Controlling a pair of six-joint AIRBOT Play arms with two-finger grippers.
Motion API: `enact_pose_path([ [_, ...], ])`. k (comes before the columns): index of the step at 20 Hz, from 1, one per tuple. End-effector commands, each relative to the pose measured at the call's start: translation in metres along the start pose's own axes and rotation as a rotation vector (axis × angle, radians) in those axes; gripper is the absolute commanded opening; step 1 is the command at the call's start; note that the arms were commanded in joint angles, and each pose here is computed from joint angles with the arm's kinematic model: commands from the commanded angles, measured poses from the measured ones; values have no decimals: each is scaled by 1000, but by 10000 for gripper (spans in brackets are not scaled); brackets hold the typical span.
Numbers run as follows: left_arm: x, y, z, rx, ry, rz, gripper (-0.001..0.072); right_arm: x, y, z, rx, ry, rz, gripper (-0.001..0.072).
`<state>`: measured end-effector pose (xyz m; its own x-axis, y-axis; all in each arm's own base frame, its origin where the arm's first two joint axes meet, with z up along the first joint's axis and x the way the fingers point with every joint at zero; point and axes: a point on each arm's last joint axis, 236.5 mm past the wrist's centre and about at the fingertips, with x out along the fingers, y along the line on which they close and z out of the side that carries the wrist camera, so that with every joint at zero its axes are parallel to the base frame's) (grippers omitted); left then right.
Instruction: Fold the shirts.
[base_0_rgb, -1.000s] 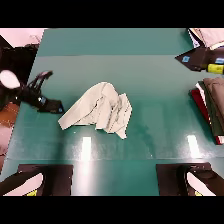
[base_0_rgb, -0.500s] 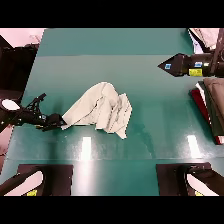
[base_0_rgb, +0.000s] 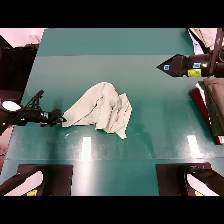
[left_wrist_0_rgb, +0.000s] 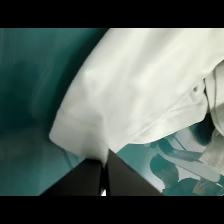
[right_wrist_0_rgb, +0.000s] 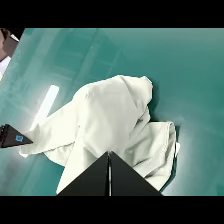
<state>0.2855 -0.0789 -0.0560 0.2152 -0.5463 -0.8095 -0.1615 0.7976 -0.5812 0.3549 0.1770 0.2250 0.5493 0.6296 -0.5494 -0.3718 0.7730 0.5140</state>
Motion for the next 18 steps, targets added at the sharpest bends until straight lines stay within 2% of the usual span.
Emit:
enact_pose_path([
  [1, -8, -11, 15, 40, -36, -8, 20, 8, -1, -16, 33, 77, 9, 21],
  [2, -18, -20, 24, 74, -50, -15, 21, 16, 1, -30, 53, 139, 19, 64],
  [3, -28, -31, 33, 122, -64, -25, 20, 27, 6, -48, 52, 220, 35, 291],
  [4, -40, -43, 42, 157, -77, -35, 20, 41, 13, -67, 54, 305, 55, 447],
  [7, -67, -67, 61, 234, -119, -50, 21, 95, 28, -112, 32, 470, 73, 453],
  [11, -75, -75, 61, 276, -109, -57, 21, 162, 21, -161, 54, 588, 9, 452],
  [18, -75, -75, 60, 277, -104, -59, 21, 200, 5, -219, 115, 752, -37, 452],
])
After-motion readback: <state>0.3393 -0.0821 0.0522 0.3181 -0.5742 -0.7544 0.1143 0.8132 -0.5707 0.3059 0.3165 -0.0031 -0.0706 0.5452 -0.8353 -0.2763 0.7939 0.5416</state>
